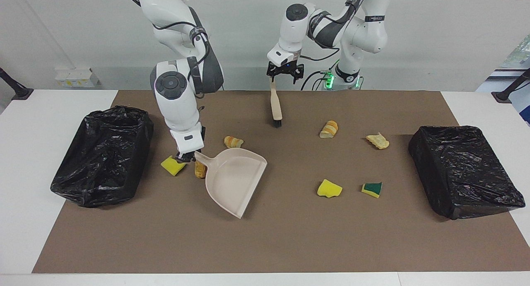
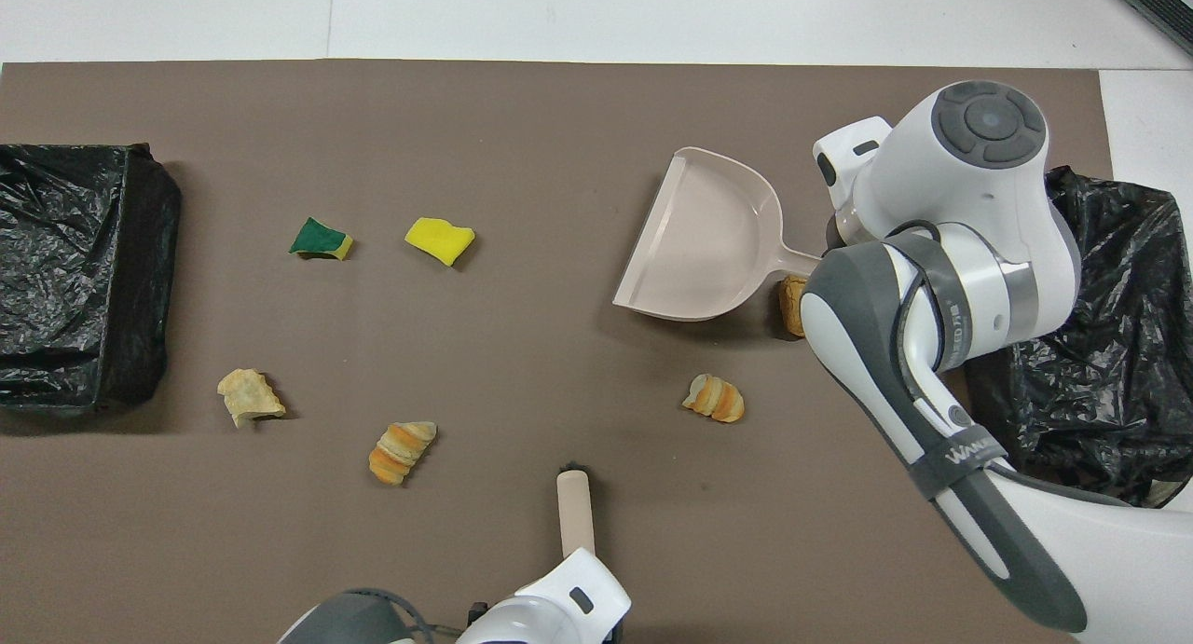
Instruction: Sweep and dump trash in bin
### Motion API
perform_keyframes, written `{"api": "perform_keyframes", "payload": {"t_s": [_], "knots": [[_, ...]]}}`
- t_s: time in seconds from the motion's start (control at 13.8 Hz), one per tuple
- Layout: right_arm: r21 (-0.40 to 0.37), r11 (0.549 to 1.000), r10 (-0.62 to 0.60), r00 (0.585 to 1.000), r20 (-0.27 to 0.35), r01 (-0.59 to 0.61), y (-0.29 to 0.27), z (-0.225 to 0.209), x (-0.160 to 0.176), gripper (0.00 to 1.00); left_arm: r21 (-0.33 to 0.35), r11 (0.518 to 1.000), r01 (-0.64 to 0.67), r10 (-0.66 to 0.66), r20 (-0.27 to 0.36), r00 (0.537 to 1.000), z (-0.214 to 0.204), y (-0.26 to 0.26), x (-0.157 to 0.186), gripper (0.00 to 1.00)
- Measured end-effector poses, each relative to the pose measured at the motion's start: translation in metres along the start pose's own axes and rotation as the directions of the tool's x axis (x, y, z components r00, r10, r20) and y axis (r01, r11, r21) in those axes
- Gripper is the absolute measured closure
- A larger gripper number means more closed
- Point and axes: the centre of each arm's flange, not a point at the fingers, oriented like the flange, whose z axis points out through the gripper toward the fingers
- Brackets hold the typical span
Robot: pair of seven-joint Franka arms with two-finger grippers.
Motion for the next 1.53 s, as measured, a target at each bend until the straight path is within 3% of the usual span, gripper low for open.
{"api": "perform_keyframes", "payload": {"t_s": [0.36, 0.51, 0.58, 0.87, 0.95, 1.24, 1.53], "knots": [[-0.024, 0.991, -0.128, 0.990, 0.064, 0.130, -0.025, 0.019, -0.002, 0.68, 0.037, 0.999, 0.020, -0.021, 0.024, 0.999, 0.046, 0.027, -0.014, 0.04], [-0.012, 0.983, -0.182, 0.981, 0.070, 0.184, -0.028, 0.024, -0.003, 0.68, 0.045, 0.999, 0.015, -0.016, 0.027, 0.999, 0.050, 0.035, -0.026, 0.20], [-0.010, 0.980, -0.199, 0.977, 0.071, 0.200, -0.030, 0.025, -0.002, 0.68, 0.050, 0.999, 0.012, -0.014, 0.030, 0.999, 0.052, 0.037, -0.029, 0.21], [-0.019, 0.966, -0.256, 0.963, 0.081, 0.259, -0.048, 0.023, 0.021, 0.68, 0.076, 0.997, 0.017, -0.021, 0.048, 0.999, 0.067, 0.038, -0.030, 0.67], [-0.024, 0.964, -0.261, 0.962, 0.081, 0.264, -0.049, 0.022, 0.023, 0.68, 0.078, 0.997, 0.023, -0.028, 0.051, 0.998, 0.068, 0.037, -0.027, 0.74], [-0.054, 0.958, -0.278, 0.958, 0.068, 0.282, -0.053, 0.019, 0.033, 0.68, 0.077, 0.994, 0.077, -0.082, 0.063, 0.995, 0.054, 0.022, 0.001, 0.74], [-0.064, 0.945, -0.318, 0.946, 0.067, 0.322, -0.068, 0.018, 0.053, 0.68, 0.117, 0.992, 0.046, -0.050, 0.034, 0.998, 0.011, -0.018, 0.064, 0.74]]}}
